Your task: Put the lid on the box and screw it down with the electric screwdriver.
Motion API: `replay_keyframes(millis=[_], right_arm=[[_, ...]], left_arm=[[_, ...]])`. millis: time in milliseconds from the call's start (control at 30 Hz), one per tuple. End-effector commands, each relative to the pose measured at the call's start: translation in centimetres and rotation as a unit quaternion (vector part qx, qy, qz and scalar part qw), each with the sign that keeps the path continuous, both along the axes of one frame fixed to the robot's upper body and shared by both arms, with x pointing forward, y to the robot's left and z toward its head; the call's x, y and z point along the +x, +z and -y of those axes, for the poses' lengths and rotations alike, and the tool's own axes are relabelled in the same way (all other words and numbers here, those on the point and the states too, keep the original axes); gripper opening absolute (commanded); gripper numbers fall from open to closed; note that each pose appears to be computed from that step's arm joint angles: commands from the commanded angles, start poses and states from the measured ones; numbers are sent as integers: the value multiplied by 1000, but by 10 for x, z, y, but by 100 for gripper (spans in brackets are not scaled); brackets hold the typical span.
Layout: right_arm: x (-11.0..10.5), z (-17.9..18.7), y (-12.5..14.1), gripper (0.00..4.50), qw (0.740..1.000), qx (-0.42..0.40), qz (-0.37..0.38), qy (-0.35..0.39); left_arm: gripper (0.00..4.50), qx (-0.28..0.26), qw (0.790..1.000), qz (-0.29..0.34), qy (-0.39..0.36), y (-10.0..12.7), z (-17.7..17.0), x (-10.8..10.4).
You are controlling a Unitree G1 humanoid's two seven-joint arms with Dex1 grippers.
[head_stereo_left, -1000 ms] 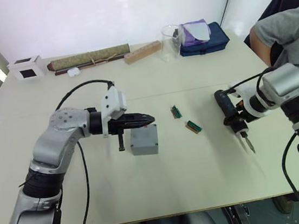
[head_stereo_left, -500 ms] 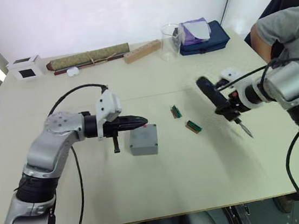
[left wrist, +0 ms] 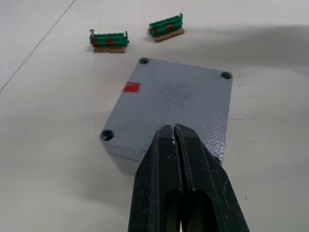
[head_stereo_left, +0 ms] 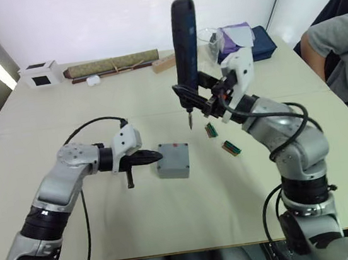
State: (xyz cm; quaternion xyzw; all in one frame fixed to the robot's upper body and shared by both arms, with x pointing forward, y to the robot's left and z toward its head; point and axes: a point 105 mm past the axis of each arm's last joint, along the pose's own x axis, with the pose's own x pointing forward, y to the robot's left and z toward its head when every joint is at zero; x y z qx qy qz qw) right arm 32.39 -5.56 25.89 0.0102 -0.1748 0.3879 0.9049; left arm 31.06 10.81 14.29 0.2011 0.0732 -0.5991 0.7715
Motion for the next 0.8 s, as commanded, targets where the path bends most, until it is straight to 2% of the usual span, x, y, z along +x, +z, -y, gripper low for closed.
replay_keyframes(millis=[33, 433, 800], right_arm=[[-12, -8, 7, 210, 998, 17, 55, 0], [-16, -13, -22, 210, 999, 17, 49, -10], [-15, -8, -30, 210, 998, -2, 58, -26]], left_arm=[[0, 3, 1000, 8, -5, -1, 4, 3], [0, 15, 1000, 4, 3, -10, 5, 8], [0, 16, 1000, 7, 5, -8, 4, 9]])
